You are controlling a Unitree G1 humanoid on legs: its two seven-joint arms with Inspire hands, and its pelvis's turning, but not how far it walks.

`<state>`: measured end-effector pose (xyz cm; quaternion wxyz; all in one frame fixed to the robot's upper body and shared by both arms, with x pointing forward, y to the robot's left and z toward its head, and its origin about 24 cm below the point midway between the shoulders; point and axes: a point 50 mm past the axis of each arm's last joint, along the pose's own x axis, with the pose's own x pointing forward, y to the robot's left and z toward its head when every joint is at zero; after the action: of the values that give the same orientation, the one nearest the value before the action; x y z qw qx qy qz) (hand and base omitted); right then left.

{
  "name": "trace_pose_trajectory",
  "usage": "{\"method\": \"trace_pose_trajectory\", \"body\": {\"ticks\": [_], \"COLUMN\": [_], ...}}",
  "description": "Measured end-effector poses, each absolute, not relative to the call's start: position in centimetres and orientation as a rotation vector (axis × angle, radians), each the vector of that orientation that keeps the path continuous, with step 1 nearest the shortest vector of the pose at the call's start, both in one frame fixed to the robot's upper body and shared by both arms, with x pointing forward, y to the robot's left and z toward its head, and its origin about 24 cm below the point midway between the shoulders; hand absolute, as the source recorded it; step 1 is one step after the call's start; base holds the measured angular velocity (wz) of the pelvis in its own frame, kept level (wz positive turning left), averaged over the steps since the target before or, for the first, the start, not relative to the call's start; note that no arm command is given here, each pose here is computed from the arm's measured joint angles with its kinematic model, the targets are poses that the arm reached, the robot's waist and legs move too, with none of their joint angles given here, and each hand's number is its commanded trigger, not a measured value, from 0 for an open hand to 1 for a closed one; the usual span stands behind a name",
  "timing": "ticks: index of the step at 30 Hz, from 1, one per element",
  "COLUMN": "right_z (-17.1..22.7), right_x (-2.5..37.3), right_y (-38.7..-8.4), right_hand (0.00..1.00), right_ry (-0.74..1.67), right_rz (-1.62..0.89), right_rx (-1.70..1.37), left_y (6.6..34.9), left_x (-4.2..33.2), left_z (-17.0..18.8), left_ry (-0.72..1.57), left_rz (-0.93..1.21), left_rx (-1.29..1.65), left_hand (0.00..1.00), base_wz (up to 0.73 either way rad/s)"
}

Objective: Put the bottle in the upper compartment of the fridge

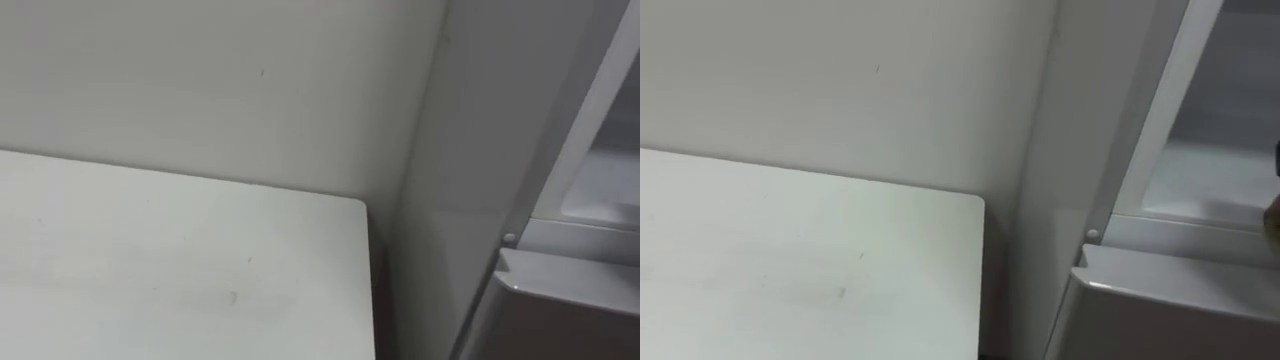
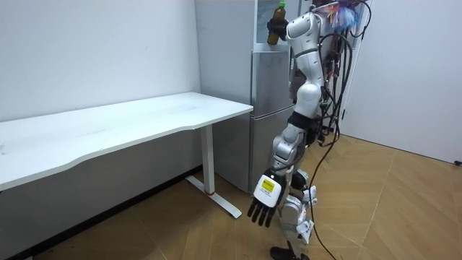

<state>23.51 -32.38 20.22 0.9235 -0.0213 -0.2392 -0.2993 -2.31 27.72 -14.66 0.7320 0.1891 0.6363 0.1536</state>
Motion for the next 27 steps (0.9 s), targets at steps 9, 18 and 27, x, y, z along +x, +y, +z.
{"method": "trace_pose_trajectory", "body": {"ticks": [9, 18, 27], "right_z": [20.3, 20.4, 20.2], "right_x": [27.5, 29.8, 31.3], "right_y": [-32.7, -33.2, -34.1], "right_hand": [1.0, 1.0, 1.0], "right_ry": [-0.44, -0.388, -0.343], "right_rz": [-0.598, -0.634, -0.639], "right_rx": [0.06, 0.105, 0.127], "left_y": [27.9, 28.1, 28.2], "left_x": [-2.0, -2.7, -2.7], "left_z": [-14.7, -14.5, -14.5], "left_ry": [1.407, 1.424, 1.448], "left_rz": [0.34, 0.335, 0.336], "left_rx": [0.418, 0.418, 0.411], "left_hand": [0.0, 0.0, 0.0], "base_wz": [0.06, 0.04, 0.07]}}
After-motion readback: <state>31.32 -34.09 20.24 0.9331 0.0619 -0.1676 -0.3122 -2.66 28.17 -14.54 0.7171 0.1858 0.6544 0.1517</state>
